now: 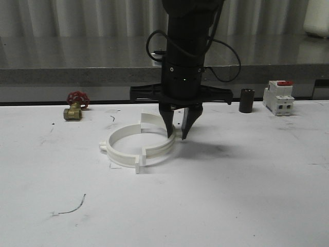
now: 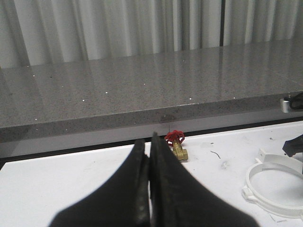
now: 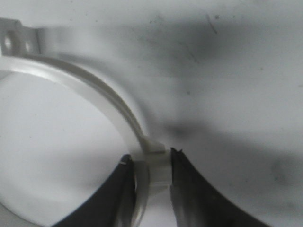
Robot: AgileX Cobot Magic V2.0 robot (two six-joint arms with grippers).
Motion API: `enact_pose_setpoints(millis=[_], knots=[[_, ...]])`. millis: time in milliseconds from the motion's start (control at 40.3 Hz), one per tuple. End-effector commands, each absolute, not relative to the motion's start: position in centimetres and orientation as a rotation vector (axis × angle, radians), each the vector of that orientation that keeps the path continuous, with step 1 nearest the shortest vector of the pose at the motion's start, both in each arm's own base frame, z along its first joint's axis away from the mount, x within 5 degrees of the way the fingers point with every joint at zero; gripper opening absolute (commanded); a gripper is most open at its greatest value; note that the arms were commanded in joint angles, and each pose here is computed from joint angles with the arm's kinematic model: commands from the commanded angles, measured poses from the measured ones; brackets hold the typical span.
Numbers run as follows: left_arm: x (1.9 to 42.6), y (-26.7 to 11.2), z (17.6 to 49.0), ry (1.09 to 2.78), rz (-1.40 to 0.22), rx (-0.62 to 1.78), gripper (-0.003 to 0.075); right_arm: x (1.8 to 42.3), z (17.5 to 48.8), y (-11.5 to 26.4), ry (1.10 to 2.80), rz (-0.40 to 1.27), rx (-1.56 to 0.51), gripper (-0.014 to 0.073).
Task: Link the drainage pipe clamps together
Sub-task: 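Press the held half against the placed half to close the ring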
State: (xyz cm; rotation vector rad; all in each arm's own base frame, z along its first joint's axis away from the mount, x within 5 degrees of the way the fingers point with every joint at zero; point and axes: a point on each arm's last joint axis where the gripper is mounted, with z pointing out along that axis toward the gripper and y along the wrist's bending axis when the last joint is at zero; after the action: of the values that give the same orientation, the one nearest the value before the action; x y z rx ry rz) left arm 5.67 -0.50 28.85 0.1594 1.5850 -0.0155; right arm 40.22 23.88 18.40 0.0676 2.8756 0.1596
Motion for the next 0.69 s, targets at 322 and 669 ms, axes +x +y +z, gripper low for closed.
enact_pose_setpoints(millis=[322,669], knots=[[5.57,-0.58,30.37,1.488,-0.025,0.155,-0.0020,40.59,21.45,23.85,2.777,0.215,0.071,0.0188],[5.57,-0.58,30.37,1.488,-0.025,0.155,-0.0020,40.56,21.44,23.83,2.780,0.213,0.073,0.0188]])
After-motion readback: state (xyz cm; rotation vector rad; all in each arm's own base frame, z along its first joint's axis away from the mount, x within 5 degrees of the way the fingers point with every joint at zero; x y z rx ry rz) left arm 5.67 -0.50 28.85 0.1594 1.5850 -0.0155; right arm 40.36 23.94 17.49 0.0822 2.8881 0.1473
